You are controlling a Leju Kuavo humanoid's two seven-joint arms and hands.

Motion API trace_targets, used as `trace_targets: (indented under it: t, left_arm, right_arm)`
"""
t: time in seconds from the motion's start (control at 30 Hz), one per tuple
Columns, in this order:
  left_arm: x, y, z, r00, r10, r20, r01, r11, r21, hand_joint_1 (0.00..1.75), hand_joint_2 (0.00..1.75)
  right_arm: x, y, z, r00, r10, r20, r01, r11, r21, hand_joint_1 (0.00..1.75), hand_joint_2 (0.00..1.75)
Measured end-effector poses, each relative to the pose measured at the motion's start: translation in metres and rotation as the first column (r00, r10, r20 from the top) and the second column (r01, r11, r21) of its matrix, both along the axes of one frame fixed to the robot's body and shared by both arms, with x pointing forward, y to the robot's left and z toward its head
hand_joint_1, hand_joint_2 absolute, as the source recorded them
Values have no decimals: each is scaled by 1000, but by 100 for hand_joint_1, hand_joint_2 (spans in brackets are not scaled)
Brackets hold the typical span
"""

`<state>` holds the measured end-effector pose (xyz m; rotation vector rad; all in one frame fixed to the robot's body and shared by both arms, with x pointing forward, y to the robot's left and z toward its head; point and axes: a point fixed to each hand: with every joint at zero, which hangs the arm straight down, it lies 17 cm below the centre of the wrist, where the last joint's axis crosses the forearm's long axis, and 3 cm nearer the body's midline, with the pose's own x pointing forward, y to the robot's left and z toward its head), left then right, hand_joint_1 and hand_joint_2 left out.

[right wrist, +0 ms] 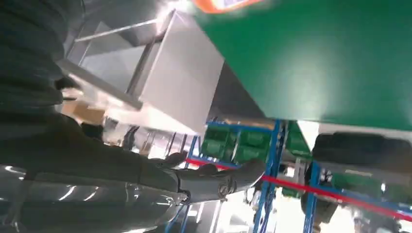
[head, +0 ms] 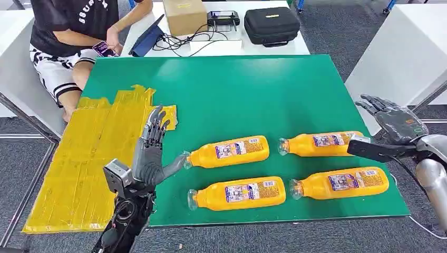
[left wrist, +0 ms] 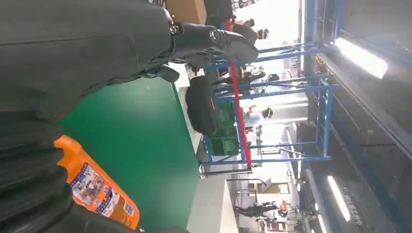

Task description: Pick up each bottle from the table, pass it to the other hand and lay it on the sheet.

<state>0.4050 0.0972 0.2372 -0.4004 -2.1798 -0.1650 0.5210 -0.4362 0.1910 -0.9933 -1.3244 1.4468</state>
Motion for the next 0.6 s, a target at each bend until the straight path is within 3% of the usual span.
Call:
trace_targets:
  t: [0.23, 0.43, 0.6]
  left_arm:
    - [4, 6, -7, 1000, 16, -16, -16, 1000, -3, 0, 175]
    - [8, 11, -12, 999, 28, -31, -28, 1000, -5, 0, 175]
    - [15, 29, -26, 993, 93, -77, -93, 996, 5, 0, 175]
  right_arm:
    - [2, 1, -28, 994, 4, -106, -2, 1000, 19, 0, 175]
    - [-22, -1, -44, 972, 42, -231, -15, 993, 116, 0, 175]
    - [-66, 0, -55, 988, -19, -153, 9, 998, -61, 0, 175]
